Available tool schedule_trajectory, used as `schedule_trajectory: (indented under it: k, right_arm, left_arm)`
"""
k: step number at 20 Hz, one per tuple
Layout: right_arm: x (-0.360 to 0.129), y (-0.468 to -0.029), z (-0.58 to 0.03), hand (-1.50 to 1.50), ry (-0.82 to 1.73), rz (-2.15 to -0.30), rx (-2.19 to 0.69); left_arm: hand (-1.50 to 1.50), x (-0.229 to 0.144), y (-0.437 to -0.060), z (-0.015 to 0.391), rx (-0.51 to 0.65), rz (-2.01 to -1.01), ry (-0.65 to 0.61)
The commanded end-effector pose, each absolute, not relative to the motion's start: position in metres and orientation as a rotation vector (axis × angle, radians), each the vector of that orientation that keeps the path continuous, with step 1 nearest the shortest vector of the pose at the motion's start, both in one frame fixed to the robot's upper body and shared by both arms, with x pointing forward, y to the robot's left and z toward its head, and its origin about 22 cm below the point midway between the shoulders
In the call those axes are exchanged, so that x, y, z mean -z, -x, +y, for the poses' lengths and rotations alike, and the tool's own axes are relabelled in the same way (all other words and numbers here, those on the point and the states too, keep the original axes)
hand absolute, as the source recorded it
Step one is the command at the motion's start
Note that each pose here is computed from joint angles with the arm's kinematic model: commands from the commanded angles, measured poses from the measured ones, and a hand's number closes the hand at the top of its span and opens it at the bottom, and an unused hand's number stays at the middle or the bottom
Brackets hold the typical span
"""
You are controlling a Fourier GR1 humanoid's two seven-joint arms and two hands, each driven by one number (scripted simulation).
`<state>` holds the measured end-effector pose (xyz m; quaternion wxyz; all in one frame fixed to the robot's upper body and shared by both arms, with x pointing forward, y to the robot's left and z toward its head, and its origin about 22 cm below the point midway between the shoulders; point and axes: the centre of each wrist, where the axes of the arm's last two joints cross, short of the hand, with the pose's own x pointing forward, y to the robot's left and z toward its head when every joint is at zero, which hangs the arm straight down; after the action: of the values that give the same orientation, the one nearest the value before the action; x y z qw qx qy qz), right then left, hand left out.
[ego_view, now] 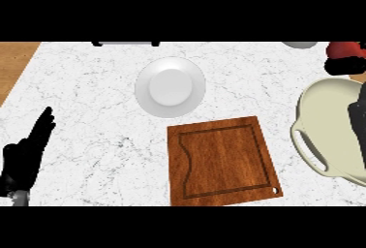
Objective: Pick the bell pepper from the cutting board and place it in the pot
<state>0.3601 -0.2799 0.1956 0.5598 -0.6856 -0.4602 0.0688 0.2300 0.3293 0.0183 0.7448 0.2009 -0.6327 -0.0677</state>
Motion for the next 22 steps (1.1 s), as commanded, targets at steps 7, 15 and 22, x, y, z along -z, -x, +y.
schedule_trajectory:
  k: [7,15,22]
  right_arm:
    - [-0.186,-0.381,-0.379,1.50,1.574,-1.055,-0.142]
    - [-0.121,-0.384,-0.432,1.50,1.629,-0.891,-0.297]
    - [-0.115,-0.386,-0.447,-1.50,1.394,-1.020,-0.076]
  left_arm:
    - [0.00,-0.005,-0.232,0.328,0.167,-1.390,-0.433]
    - [0.00,-0.019,-0.227,0.307,0.178,-1.406,-0.401]
    - [0.00,-0.041,-0.244,0.335,0.178,-1.402,-0.401]
